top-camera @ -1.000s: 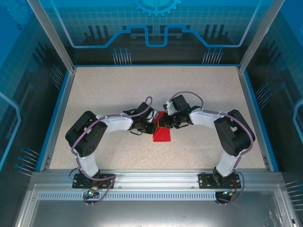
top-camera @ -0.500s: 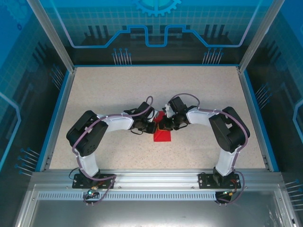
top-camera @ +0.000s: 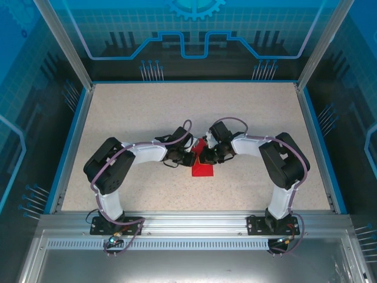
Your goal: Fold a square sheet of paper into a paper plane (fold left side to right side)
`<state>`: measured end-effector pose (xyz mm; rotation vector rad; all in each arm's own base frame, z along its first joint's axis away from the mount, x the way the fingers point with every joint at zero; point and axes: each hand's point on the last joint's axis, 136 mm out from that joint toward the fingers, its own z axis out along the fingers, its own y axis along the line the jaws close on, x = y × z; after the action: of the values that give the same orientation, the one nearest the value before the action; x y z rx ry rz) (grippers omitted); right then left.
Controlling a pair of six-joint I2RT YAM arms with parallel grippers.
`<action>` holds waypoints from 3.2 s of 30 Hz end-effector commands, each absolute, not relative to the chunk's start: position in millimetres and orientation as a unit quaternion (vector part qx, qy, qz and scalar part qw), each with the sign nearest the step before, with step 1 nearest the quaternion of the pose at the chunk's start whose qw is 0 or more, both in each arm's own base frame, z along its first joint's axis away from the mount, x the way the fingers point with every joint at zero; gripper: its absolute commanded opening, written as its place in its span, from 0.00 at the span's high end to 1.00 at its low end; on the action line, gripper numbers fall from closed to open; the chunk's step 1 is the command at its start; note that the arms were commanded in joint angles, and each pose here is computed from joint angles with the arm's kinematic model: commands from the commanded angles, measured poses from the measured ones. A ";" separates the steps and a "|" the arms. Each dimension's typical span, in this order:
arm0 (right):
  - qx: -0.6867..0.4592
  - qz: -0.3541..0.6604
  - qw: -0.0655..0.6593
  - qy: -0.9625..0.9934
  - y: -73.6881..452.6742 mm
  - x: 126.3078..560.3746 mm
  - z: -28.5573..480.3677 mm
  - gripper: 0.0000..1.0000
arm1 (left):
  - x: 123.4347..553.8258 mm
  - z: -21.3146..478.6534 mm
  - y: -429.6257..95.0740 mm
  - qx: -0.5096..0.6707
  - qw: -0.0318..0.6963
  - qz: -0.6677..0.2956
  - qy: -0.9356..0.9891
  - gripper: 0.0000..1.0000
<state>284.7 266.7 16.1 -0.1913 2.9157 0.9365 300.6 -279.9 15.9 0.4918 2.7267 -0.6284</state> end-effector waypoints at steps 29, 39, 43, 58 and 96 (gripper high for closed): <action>-0.064 0.242 -0.001 0.968 247.1 266.2 -7.5 0.93 | 263.3 83.6 -280.3 0.160 0.147 -0.293 0.931 0.75; -0.066 0.247 0.000 0.967 249.1 266.5 -5.8 0.93 | 237.5 84.6 -315.7 0.131 0.077 -0.432 0.889 0.76; -0.067 0.247 -0.001 0.967 249.0 265.9 -5.0 0.93 | 240.4 67.6 -321.0 0.126 0.053 -0.425 0.895 0.77; -0.071 0.244 -0.001 0.967 247.1 264.6 -4.6 0.93 | 244.1 24.6 -308.5 0.106 0.037 -0.370 0.922 0.78; -0.078 0.243 -0.001 0.967 247.6 265.6 -2.7 0.93 | 243.5 43.6 -299.8 0.090 0.059 -0.387 0.916 0.82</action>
<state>280.2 258.2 11.9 -0.2429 2.9482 0.8563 240.4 -296.9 48.1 0.2744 2.7440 -1.1656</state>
